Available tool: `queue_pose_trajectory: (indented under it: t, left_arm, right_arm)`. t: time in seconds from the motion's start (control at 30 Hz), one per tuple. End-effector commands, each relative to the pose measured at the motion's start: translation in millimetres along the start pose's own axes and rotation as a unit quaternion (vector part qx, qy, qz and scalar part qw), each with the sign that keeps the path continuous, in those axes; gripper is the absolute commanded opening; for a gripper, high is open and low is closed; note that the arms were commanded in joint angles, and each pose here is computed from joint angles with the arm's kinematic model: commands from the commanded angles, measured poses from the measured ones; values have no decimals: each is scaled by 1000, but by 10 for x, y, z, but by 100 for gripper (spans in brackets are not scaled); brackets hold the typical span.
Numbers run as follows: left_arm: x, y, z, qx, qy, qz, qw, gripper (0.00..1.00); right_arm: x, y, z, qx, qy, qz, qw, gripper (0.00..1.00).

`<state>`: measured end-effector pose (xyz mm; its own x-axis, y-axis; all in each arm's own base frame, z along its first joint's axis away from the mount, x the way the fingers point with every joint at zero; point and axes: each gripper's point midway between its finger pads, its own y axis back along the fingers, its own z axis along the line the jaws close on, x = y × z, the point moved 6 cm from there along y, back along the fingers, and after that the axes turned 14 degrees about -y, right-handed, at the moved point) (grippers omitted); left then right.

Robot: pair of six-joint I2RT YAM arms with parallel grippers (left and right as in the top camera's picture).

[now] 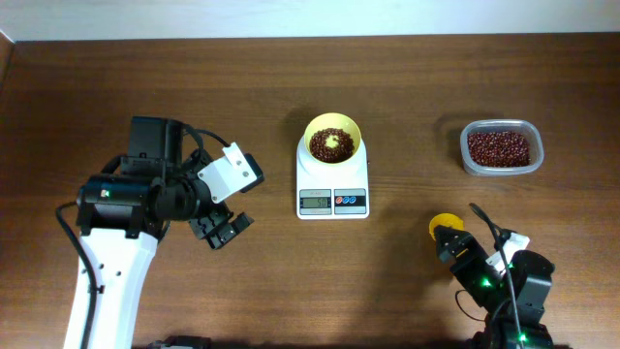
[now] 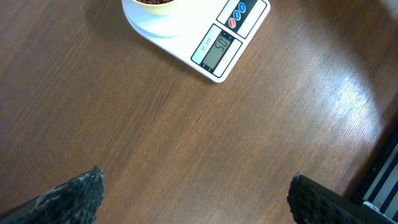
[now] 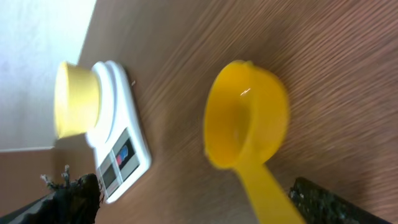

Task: Scoop item into bowl and weigh 50g on scale
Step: 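Lower the scoop to the table near the right arm base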

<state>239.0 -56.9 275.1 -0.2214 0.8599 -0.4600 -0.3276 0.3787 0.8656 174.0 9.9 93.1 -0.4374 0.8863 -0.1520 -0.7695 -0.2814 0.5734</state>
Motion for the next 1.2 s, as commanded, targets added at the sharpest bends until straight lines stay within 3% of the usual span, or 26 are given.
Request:
queue_pose_trajectory:
  t: [0.0,0.07,0.13,0.23,0.33,0.43,0.63,0.7,0.77,0.83,0.93,1.1,1.17]
  left_arm:
    - [12,-9,1,2,-6,0,1000,99]
    - [12,-9,1,2,-6,0,1000,99]
    - [12,-9,1,2,-6,0,1000,99]
    - [13,-10,1,2,-6,0,1000,99]
    - [12,-9,1,2,-6,0,1000,99]
    - [11,-9,0,2,-7,0,1000,99]
    - [12,-9,1,2,-6,0,1000,99]
    - [12,-9,1,2,-6,0,1000,99]
    - [11,-9,1,2,-7,0,1000,99]
    - [12,-9,1,2,-6,0,1000,99]
    - [12,-9,1,2,-6,0,1000,99]
    - [12,-9,1,2,-6,0,1000,99]
    - [12,-9,1,2,-6,0,1000,99]
  right_arm:
    - [-215,23,-161,70,45,-98,992,99]
    - [-384,91,-263,121,44,-174,976,99]
    - [-461,117,-235,122,48,-204,970,99]
    - [-477,87,82,29,86,-189,978,99]
    - [-411,112,499,-84,233,-159,956,99]
    - [-466,117,449,-50,280,-183,941,99]
    - [-630,162,263,34,256,-245,935,99]
    - [-627,233,628,-70,292,-257,919,99]
    - [-460,418,1117,-229,366,-239,870,99]
    - [-343,499,1254,-284,399,-216,845,99]
    - [-208,439,1200,-304,369,-141,867,99]
    - [-166,341,1069,-282,322,-97,899,99]
    - [-142,352,1085,-290,327,-89,895,99]
